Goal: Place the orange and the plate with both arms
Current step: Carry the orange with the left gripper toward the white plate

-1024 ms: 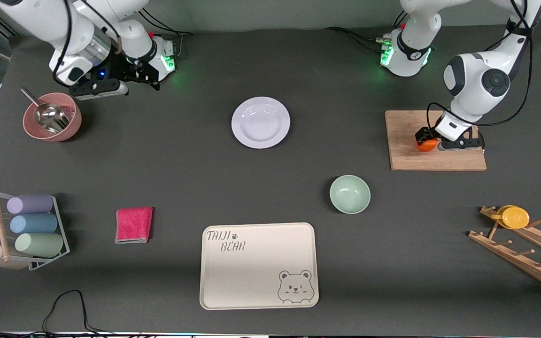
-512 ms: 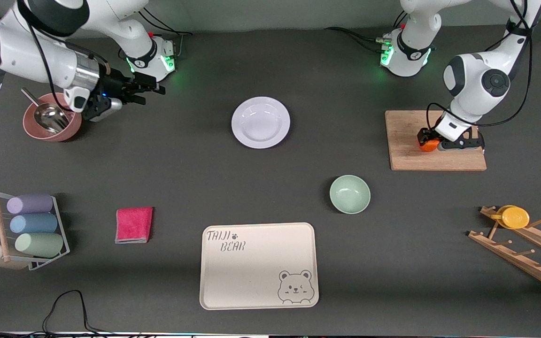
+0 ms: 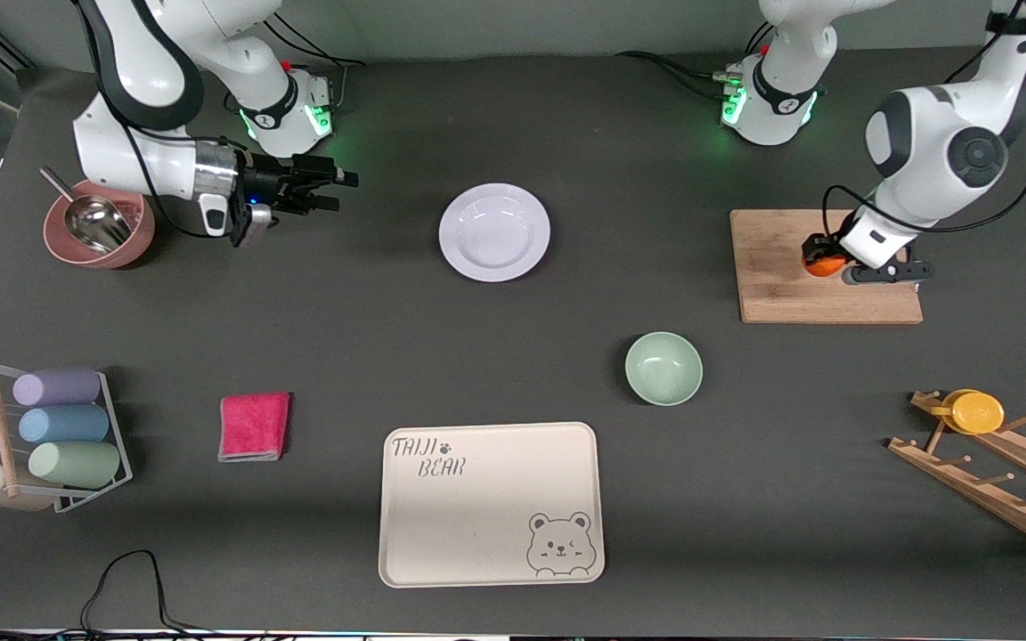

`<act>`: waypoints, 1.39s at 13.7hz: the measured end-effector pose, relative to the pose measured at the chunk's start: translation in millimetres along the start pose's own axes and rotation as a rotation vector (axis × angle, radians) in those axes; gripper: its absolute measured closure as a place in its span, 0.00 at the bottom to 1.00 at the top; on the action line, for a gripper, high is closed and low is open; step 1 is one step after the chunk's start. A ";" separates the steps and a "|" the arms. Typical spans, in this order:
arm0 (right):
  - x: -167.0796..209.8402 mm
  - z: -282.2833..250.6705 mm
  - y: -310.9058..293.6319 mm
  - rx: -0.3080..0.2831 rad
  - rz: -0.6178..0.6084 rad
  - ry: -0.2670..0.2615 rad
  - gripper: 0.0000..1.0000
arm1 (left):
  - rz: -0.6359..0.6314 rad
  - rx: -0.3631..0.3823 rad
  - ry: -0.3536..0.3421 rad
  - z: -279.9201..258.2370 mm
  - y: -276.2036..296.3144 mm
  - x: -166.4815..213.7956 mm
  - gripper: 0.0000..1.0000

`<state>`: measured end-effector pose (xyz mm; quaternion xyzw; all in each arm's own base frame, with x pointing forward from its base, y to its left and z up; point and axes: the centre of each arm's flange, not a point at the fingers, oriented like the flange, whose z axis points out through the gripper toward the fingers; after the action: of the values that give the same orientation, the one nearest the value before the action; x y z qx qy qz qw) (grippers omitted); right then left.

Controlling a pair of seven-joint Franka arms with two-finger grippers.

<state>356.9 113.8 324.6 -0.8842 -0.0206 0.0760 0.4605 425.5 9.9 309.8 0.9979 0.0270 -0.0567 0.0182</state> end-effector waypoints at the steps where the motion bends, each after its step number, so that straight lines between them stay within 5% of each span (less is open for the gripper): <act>1: 1.1 9.3 13.7 0.029 -0.019 0.009 0.00 | 0.011 -0.011 -0.007 -23.8 9.7 8.2 0.33; 6: 2.9 54.8 87.9 0.097 -0.079 0.055 0.00 | 0.048 -0.034 -0.009 -107.5 97.2 26.1 0.33; 11: -10.3 93.6 137.4 0.192 -0.086 0.074 0.00 | -0.027 -0.026 -0.008 -160.0 253.5 -14.5 0.33; 16: -20.6 114.4 168.4 0.227 -0.038 0.079 0.00 | -0.169 -0.057 -0.036 -111.7 426.5 -70.1 0.33; 19: -23.0 117.2 174.9 0.221 -0.022 0.071 0.00 | -0.242 -0.071 -0.053 -61.3 477.6 -86.7 0.33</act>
<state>310.4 105.8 118.1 -0.8299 -0.0055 0.0414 0.5563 373.1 -468.8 396.5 0.9842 0.1487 -0.0839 0.0472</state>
